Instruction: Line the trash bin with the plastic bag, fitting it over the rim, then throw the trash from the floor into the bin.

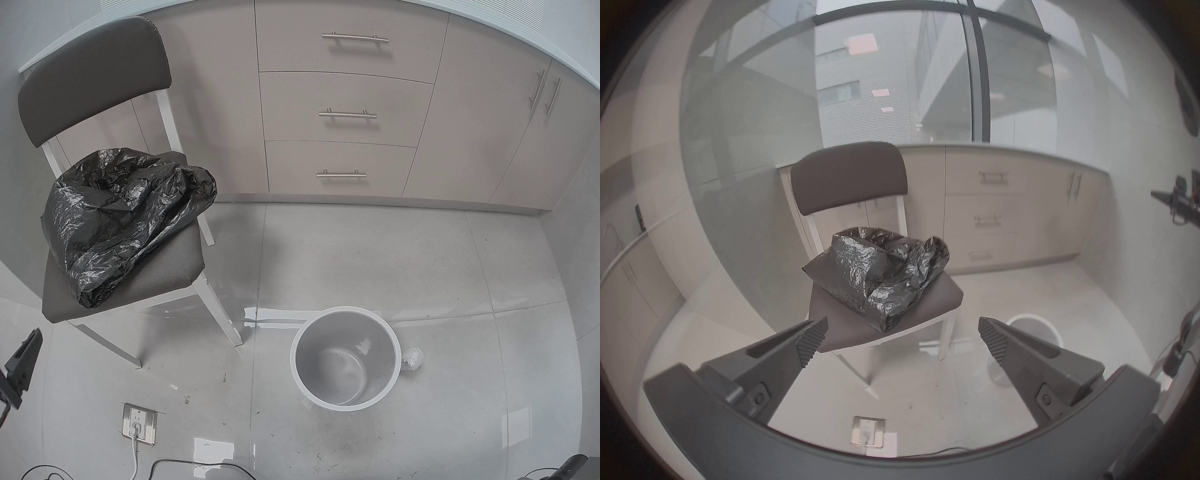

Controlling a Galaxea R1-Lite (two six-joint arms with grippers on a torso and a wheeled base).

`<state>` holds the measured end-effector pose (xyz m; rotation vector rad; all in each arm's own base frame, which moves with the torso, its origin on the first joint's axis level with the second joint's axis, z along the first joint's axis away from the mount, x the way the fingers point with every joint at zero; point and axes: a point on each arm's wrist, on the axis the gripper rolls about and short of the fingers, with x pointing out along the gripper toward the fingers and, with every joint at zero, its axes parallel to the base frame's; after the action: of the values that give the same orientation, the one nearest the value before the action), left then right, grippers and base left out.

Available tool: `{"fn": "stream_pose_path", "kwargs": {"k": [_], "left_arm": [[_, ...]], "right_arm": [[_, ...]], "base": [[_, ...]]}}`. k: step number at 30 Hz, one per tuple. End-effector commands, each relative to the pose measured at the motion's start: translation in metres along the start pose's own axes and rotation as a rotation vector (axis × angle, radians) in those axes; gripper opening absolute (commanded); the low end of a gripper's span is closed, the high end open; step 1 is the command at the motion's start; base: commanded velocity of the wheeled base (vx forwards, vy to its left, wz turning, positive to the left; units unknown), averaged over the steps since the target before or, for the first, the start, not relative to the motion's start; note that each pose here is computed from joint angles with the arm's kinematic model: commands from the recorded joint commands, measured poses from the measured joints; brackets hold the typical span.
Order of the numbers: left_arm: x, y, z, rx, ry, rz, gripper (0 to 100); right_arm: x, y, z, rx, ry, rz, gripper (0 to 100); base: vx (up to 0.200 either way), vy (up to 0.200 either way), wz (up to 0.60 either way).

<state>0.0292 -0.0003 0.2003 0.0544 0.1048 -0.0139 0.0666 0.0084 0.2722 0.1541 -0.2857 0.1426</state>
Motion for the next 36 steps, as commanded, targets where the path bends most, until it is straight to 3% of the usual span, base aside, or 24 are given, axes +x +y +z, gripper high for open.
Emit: {"fn": "stream_pose_path", "kwargs": {"k": [1,8,12,15,18,22,29,36], "left_arm": [[0.146,0.02,0.017,0.213,0.319,0.053,100],[0.214,0.041,0.012,0.282,0.358,0.133,100],[0.234,0.039,0.018,0.284,0.266,0.142,100],[0.241,0.025,0.027,0.283,0.166,0.11,100],[0.243,0.019,0.034,0.285,0.125,0.094,100],[0.255,-0.003,0.06,0.236,0.02,0.031,100],[0.275,-0.007,0.047,0.22,0.066,0.04,100],[0.304,-0.026,0.061,0.12,-0.045,0.026,100]], "right_arm": [[0.133,-0.002,-0.091,0.082,0.2,0.01,0],[0.131,-0.005,-0.101,0.078,0.211,-0.004,0],[0.121,-0.005,-0.093,0.079,0.187,-0.001,0],[0.115,-0.005,-0.089,0.077,0.17,0.001,0],[0.114,-0.004,-0.088,0.078,0.166,0.004,0],[0.118,-0.006,-0.095,0.077,0.193,-0.004,0],[0.12,-0.006,-0.098,0.076,0.207,-0.005,0],[0.123,-0.008,-0.106,0.073,0.238,-0.013,0]], "base": [[0.0,0.0,0.0],[0.0,0.0,0.0],[0.0,0.0,0.0],[0.0,0.0,0.0],[0.0,0.0,0.0],[0.0,0.0,0.0],[0.0,0.0,0.0],[0.0,0.0,0.0]]}}
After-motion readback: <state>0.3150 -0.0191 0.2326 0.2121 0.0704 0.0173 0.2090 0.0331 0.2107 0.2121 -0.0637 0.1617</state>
